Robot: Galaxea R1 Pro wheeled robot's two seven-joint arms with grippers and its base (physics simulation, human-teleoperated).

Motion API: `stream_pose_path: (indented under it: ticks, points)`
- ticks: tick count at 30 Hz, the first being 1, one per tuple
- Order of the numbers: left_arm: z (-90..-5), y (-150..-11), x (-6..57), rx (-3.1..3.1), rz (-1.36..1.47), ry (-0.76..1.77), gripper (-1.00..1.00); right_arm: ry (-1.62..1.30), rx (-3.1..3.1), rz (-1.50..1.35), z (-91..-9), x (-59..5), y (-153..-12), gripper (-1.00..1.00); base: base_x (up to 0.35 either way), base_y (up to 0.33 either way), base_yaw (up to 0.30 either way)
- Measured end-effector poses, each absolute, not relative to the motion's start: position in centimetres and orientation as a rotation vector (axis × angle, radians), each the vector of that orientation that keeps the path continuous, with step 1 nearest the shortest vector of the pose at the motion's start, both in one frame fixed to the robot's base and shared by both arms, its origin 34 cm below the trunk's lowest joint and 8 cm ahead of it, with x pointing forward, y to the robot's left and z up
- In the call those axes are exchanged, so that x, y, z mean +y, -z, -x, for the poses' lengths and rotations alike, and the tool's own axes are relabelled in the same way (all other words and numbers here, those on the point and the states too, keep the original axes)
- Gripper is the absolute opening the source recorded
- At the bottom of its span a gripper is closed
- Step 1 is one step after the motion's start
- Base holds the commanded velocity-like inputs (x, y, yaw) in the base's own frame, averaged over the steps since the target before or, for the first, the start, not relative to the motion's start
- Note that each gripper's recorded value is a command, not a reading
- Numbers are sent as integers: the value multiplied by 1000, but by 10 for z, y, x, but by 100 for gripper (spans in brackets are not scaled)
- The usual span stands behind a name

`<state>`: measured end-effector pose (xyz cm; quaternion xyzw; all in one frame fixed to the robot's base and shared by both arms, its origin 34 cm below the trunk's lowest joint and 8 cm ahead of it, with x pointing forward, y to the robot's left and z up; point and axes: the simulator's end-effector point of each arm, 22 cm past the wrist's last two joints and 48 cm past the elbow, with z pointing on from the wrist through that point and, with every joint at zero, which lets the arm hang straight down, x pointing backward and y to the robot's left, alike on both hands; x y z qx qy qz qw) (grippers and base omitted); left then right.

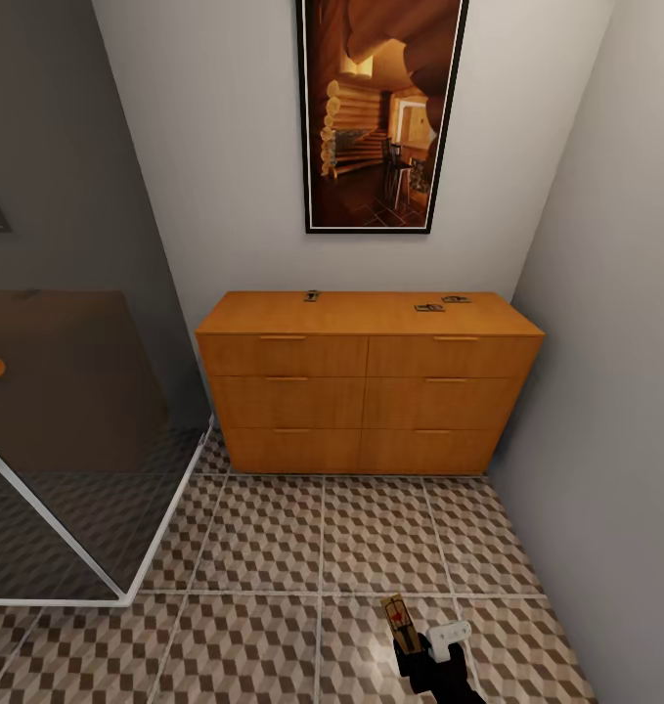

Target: Take the four mousetraps from the cabinet in the bathroom and place them on the bathroom floor. Make sure all four end up on the same floor surface, and ensure that at least two of them are either under or directly next to the same bathroom sink.

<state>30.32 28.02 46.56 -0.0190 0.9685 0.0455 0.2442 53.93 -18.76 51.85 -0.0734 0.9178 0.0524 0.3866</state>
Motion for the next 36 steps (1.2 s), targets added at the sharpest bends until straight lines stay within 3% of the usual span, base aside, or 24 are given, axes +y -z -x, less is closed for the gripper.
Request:
stream_pose_path:
  ticks: [36]
  points:
    - [-303,-465,280,2646,52,-125,100,-133,2336,187,-539,-188,-519,-100,0,0,0]
